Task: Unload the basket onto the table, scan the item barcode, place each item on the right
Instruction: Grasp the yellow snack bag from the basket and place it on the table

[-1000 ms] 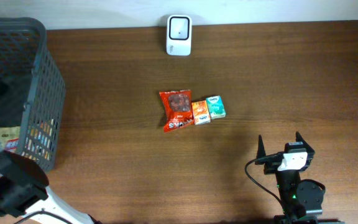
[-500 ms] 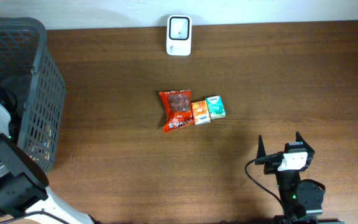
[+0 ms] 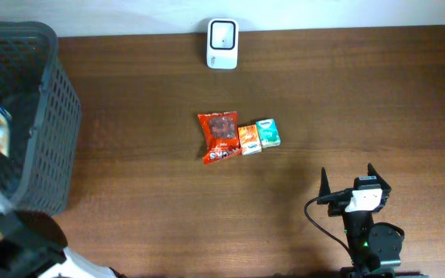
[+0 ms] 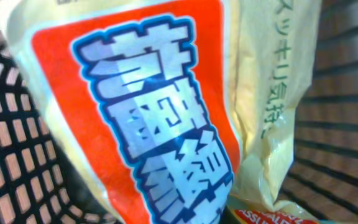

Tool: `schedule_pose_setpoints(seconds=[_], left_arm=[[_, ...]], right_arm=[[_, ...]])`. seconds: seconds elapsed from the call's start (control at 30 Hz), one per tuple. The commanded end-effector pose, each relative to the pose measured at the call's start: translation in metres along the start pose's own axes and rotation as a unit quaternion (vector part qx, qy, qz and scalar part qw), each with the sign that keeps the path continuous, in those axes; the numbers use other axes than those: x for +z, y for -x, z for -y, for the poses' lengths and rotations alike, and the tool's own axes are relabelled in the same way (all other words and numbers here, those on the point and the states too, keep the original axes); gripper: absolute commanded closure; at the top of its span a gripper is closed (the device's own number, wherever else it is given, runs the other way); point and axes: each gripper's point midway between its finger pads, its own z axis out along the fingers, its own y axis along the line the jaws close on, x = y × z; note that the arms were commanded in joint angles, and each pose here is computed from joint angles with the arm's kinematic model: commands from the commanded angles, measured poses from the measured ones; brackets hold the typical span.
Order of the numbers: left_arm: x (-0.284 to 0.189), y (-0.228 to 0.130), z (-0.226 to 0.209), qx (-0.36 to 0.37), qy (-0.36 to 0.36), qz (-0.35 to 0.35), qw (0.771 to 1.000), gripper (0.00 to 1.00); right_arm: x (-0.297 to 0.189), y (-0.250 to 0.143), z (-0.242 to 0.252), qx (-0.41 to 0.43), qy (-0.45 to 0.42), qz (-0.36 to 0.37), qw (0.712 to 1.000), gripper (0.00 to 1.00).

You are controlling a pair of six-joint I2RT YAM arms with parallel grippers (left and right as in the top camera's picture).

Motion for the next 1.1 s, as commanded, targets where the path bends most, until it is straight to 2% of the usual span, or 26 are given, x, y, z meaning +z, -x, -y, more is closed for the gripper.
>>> schedule_pose_setpoints(seconds=[0.0,0.07,0.1,0.17,0.2,0.23,0.3,0.33,0.43,0.57,0.7,0.77,0.8,0.87,0.9,0.93,0.97,1.07], left_arm=[[-0.119,0.008,0.037,0.007,-0.166,0.065,0.984,1.00],[-0.165,-0.024,0.064,0.060,-0.257,0.049,0.963,1.00],[-0.189,-0.054,0.088,0.126,-0.314,0.033,0.941,1.00],[-0.211,-0.099,0.117,0.213,-0.364,0.012,0.907,1.00],[-0.222,-0.141,0.139,0.282,-0.388,-0.004,0.877,1.00],[-0.223,-0.170,0.152,0.327,-0.390,-0.013,0.861,1.00],[-0.208,-0.218,0.165,0.382,-0.349,-0.024,0.855,1.00],[-0.191,-0.246,0.168,0.435,-0.310,-0.027,0.845,1.00],[-0.138,-0.312,0.159,0.535,-0.195,-0.071,0.819,1.00],[-0.056,-0.372,0.137,0.613,-0.043,-0.146,0.776,1.00],[0.007,-0.410,0.127,0.649,0.030,-0.197,0.735,1.00],[0.026,-0.442,0.116,0.693,0.012,-0.269,0.668,0.97],[0.031,-0.451,0.113,0.703,0.005,-0.288,0.650,0.95],[0.042,-0.461,0.108,0.715,0.007,-0.308,0.628,0.83],[0.043,-0.461,0.108,0.719,0.006,-0.309,0.623,0.68],[0.043,-0.461,0.108,0.723,0.003,-0.308,0.619,0.21],[0.043,-0.459,0.110,0.721,0.002,-0.307,0.621,0.01],[0.040,-0.444,0.113,0.708,0.004,-0.309,0.635,0.01]], right_arm=[[0.000,-0.004,0.001,-0.002,-0.004,-0.004,1.000,0.01],[0.000,-0.004,0.001,-0.002,-0.004,-0.004,1.000,0.01],[0.000,-0.004,0.001,-0.002,-0.004,-0.004,1.000,0.01],[0.000,-0.004,0.001,-0.002,-0.004,-0.004,1.000,0.01],[0.000,-0.004,0.001,-0.002,-0.004,-0.004,1.000,0.01],[0.000,-0.004,0.001,-0.002,-0.004,-0.004,1.000,0.01],[0.000,-0.004,0.001,-0.002,-0.004,-0.004,1.000,0.01],[0.000,-0.004,0.001,-0.002,-0.004,-0.004,1.000,0.02],[0.000,-0.004,0.001,-0.002,-0.004,-0.004,1.000,0.01],[0.000,-0.004,0.001,-0.002,-0.004,-0.004,1.000,0.02],[0.000,-0.004,0.001,-0.002,-0.004,-0.004,1.000,0.01],[0.000,-0.004,0.001,-0.002,-0.004,-0.004,1.000,0.02],[0.000,-0.004,0.001,-0.002,-0.004,-0.004,1.000,0.01],[0.000,-0.004,0.001,-0.002,-0.004,-0.004,1.000,0.02],[0.000,-0.004,0.001,-0.002,-0.004,-0.004,1.000,0.02],[0.000,-0.004,0.001,-0.002,-0.004,-0.004,1.000,0.02],[0.000,-0.004,0.001,-0.002,-0.004,-0.004,1.000,0.01],[0.000,-0.004,0.001,-0.002,-0.004,-0.004,1.000,0.02]])
